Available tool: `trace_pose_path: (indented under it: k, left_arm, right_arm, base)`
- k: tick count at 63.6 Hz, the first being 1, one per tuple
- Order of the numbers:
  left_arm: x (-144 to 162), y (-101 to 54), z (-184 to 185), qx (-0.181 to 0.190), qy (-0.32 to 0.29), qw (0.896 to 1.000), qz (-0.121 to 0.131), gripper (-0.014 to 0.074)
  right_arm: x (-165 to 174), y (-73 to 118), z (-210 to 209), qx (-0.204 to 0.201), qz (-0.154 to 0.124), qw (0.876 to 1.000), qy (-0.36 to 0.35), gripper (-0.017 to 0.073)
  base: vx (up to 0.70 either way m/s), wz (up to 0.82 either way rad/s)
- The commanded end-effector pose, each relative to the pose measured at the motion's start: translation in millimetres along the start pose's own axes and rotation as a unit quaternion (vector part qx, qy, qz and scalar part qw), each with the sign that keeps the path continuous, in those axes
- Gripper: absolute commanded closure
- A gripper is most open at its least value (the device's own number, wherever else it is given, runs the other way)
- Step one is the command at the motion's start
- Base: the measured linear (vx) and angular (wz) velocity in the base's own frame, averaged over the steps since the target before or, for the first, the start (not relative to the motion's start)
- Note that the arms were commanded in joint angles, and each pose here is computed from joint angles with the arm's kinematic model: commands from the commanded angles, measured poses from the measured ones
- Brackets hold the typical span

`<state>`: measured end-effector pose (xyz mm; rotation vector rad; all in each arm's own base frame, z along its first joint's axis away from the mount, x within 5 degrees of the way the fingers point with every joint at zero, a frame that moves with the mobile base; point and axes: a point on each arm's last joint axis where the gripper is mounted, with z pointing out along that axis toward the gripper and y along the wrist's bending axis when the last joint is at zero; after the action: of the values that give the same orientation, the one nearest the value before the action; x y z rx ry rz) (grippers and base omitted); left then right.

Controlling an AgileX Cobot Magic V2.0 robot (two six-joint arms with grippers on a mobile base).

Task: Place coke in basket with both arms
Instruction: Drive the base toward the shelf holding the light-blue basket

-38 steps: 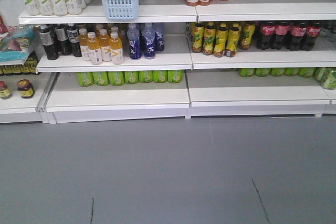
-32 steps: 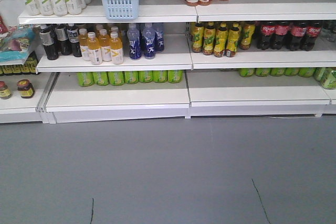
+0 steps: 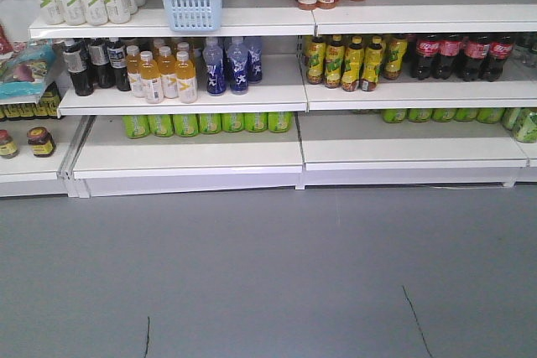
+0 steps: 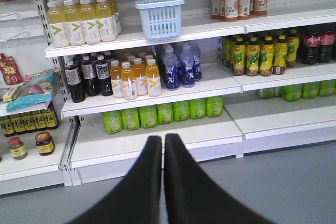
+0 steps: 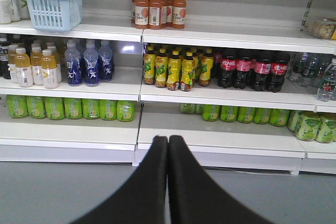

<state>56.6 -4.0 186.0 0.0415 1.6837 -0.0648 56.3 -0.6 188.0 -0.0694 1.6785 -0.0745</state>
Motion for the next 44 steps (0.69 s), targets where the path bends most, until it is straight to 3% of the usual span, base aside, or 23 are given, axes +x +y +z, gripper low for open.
trace_pose_path:
  k: [1,44]
  left_arm:
    - [-18.5,-0.4,-4.5,0.003,-0.062,0.998,-0.01,0.06]
    - [-18.5,-0.4,-4.5,0.003,-0.062,0.998,-0.01,0.06]
  right_arm:
    - [-4.4,-0.5,-0.7,0.005,-0.006,0.999,-0.038,0.0569]
    - [-4.4,-0.5,-0.7,0.005,-0.006,0.999,-0.038,0.0569]
  base:
    - [0.0,0.0]
    - [0.06,-0.02]
